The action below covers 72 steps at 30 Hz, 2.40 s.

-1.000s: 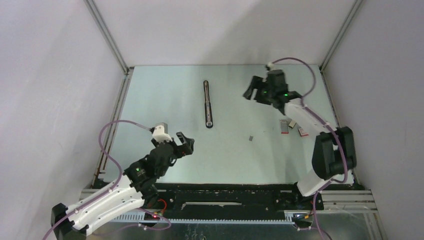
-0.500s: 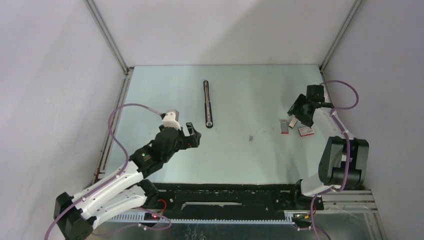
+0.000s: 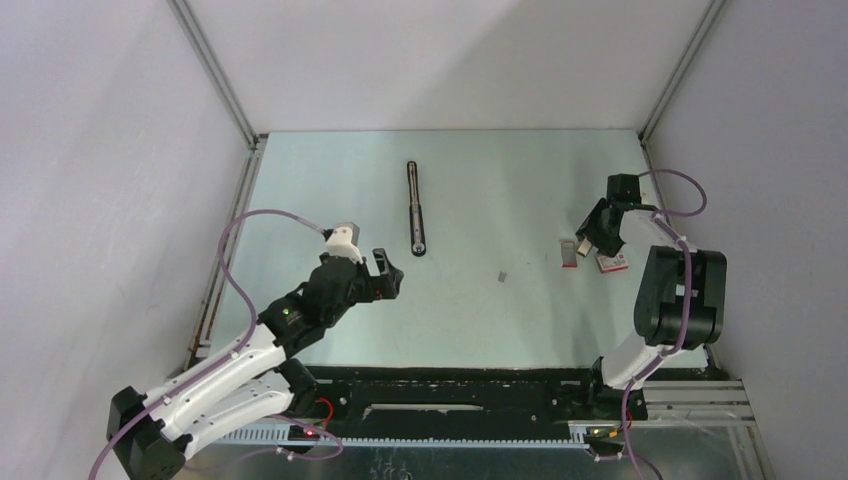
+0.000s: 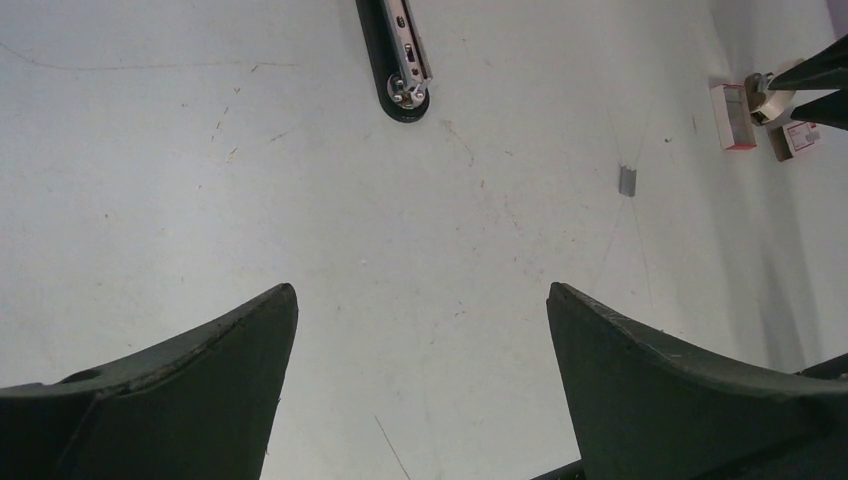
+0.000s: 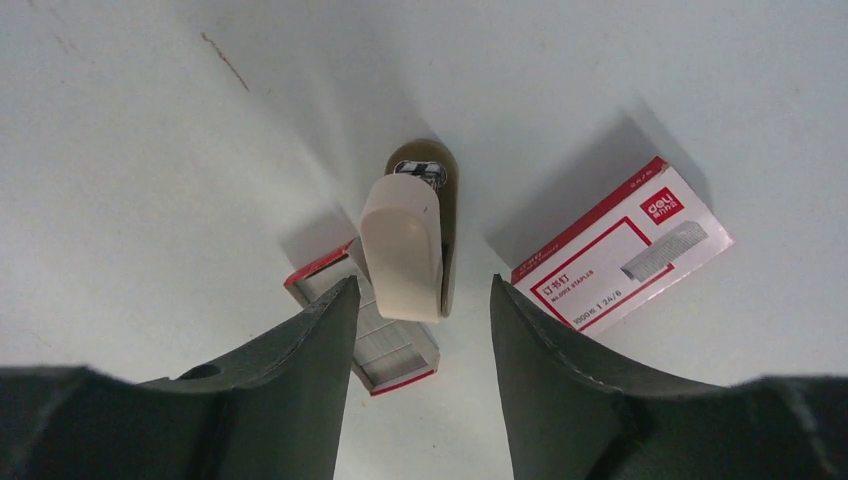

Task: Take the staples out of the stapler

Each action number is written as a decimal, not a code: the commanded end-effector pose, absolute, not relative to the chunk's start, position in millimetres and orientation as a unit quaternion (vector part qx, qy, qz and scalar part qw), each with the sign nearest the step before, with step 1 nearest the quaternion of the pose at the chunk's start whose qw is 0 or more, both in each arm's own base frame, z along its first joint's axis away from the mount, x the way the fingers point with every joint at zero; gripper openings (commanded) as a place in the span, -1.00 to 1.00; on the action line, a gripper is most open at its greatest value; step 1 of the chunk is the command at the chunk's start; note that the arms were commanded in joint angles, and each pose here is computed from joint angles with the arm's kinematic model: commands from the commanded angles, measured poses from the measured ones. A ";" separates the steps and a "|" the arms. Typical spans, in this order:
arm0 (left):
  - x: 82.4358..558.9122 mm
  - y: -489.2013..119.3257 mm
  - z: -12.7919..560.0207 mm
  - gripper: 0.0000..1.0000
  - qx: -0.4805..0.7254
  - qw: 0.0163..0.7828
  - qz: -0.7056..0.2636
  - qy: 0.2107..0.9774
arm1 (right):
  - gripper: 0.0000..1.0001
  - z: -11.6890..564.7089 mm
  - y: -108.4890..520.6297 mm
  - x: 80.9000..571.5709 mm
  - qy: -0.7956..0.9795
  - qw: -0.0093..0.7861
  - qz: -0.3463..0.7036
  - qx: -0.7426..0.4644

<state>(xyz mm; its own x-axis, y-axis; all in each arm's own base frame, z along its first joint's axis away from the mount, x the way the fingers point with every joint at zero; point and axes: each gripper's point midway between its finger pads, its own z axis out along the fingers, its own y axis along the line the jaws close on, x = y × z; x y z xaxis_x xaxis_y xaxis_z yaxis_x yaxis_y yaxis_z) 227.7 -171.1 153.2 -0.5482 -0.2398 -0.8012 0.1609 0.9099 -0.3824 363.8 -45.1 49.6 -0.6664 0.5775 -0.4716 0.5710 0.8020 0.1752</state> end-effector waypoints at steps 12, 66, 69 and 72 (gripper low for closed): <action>227.9 -175.5 148.9 1.00 -0.028 0.471 -0.226 0.852 | -0.08 43.5 -62.8 407.9 0.904 0.280 -0.018 0.324; 213.1 -254.2 194.6 0.63 -0.028 0.425 -0.507 0.750 | -1.00 220.8 275.9 201.6 0.544 0.666 0.425 -0.283; 212.8 -263.8 202.8 0.59 -0.027 0.421 -0.524 0.740 | -1.00 221.1 274.4 200.4 0.544 0.666 0.429 -0.275; 214.2 -273.7 205.6 0.55 -0.019 0.417 -0.527 0.740 | -1.00 220.3 275.9 198.9 0.547 0.662 0.436 -0.271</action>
<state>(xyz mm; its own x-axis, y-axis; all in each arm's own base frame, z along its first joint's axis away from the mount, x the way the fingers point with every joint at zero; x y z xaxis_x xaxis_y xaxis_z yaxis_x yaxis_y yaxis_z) 214.2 -257.7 183.1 -0.6568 -0.4467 -0.6075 0.3653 0.5163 -0.7746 201.7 276.0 187.8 -0.0266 0.1691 -0.9852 -0.8714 0.4790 0.1057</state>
